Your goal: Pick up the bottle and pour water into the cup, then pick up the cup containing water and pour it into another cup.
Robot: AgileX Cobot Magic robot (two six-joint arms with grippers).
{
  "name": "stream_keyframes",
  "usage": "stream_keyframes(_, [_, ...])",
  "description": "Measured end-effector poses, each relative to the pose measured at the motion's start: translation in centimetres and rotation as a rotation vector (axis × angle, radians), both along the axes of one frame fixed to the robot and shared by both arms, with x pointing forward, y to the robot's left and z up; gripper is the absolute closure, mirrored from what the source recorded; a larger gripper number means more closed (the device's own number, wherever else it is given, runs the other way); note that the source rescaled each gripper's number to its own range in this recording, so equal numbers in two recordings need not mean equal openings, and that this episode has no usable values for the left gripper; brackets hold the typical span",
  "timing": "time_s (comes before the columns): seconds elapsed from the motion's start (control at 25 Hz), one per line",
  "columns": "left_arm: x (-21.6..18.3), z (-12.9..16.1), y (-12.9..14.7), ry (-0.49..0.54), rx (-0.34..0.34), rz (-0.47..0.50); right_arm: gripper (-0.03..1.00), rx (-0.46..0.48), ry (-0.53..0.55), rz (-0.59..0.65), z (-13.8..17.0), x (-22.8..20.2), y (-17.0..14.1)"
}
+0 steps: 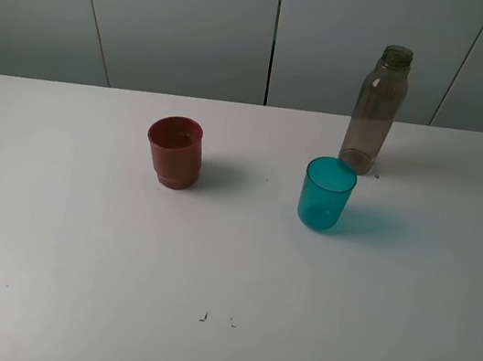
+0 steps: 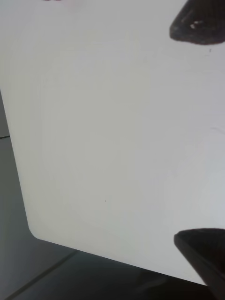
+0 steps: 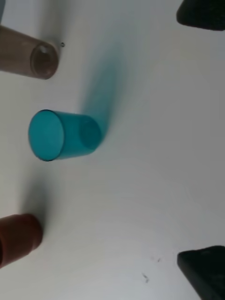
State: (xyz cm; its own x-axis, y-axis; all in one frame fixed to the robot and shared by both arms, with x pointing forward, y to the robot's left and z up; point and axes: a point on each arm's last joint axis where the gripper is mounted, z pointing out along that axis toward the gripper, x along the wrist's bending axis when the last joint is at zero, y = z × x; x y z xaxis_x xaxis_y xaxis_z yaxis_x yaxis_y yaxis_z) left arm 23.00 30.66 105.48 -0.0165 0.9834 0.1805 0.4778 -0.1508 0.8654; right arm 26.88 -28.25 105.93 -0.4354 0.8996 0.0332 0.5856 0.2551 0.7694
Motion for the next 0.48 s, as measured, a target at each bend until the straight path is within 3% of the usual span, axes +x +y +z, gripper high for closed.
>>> stream_keyframes(0.48, [0.0,0.0,0.0,0.0,0.0,0.0,-0.03,0.054,-0.166,-0.01,-0.3,-4.0,-2.3])
